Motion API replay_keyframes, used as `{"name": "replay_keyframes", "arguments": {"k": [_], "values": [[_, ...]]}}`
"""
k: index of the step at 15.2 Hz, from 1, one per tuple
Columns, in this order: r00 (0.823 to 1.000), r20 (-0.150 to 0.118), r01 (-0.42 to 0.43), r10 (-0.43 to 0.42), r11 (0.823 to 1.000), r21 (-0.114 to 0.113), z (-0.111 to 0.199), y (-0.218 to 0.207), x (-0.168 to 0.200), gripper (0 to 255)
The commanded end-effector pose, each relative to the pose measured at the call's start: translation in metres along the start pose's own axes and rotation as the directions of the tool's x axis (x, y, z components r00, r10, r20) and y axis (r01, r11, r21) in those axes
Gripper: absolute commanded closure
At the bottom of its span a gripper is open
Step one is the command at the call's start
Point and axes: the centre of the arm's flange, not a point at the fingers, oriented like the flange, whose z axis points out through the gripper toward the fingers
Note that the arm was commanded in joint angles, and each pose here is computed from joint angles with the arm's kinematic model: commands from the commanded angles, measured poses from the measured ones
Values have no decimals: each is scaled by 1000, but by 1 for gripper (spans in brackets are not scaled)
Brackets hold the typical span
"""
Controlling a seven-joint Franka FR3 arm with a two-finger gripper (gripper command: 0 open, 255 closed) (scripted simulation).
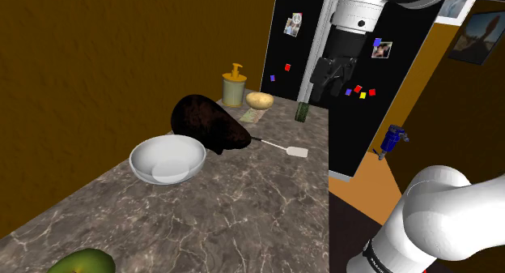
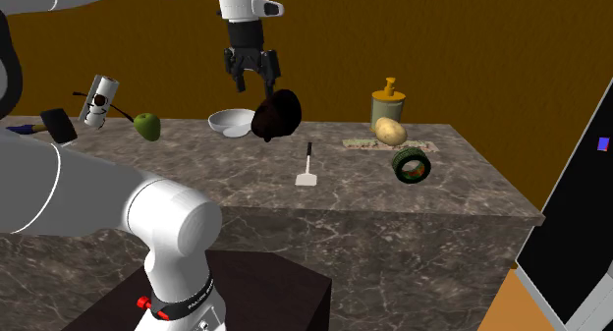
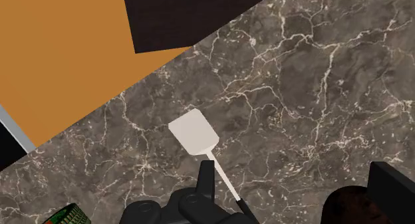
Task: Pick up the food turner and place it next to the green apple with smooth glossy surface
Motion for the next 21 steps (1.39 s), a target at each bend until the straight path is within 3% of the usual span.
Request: {"name": "replay_keyframes", "arguments": {"k": [1, 6, 11, 16, 21], "values": [[1000, 0, 0, 0, 1000, 0, 0, 0, 0, 0], [992, -5, 123, -123, 992, 14, 53, 19, 36, 0], [970, -12, 244, -244, 969, 28, 106, 33, 73, 0], [932, -20, 362, -361, 931, 41, 158, 41, 113, 0], [881, -30, 474, -473, 879, 52, 211, 43, 153, 0]]}}
